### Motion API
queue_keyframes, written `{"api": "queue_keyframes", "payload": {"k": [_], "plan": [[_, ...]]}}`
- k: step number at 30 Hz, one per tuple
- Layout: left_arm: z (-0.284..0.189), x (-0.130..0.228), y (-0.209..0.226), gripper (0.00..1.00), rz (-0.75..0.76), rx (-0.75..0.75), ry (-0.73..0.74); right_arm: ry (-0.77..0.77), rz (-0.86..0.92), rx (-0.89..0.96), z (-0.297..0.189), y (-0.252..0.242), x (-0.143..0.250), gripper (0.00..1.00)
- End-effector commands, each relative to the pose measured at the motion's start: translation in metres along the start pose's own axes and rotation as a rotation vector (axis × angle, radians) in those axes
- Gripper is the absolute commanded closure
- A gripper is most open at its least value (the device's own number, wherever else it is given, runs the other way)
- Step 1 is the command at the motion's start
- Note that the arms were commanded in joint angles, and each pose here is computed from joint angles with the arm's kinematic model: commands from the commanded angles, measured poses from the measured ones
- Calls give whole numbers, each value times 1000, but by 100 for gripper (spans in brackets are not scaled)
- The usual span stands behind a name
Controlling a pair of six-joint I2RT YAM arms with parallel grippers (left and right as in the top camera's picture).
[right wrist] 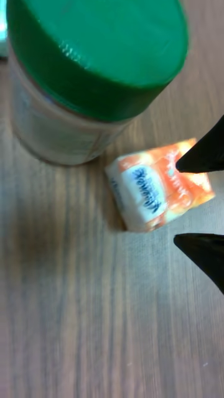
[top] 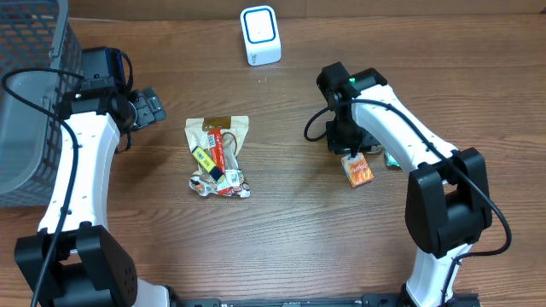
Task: Scan the item barcode
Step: 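Carry the Kleenex pack right and release it beside the jar, then move the right gripper left over the red sausage sticks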
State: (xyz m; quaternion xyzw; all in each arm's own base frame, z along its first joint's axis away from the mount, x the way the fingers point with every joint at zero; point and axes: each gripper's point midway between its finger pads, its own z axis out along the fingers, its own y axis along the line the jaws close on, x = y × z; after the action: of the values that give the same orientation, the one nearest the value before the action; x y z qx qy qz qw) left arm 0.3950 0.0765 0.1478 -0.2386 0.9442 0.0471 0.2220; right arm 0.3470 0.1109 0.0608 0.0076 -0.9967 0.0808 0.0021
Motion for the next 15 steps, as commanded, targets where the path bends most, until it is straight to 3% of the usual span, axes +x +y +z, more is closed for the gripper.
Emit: {"api": "queue_keyframes", "payload": {"k": [1,10,15], "plan": [[-9,-7,-5,0,20,18,-28,22,41,-131,4,22,2,68],[-9,-7,-5,0,20,18,-28,41,-46,-609,-6,123,10,67],[-9,-7,-5,0,20,18,-28,7,-136,-720,-13,163,18,67]]}}
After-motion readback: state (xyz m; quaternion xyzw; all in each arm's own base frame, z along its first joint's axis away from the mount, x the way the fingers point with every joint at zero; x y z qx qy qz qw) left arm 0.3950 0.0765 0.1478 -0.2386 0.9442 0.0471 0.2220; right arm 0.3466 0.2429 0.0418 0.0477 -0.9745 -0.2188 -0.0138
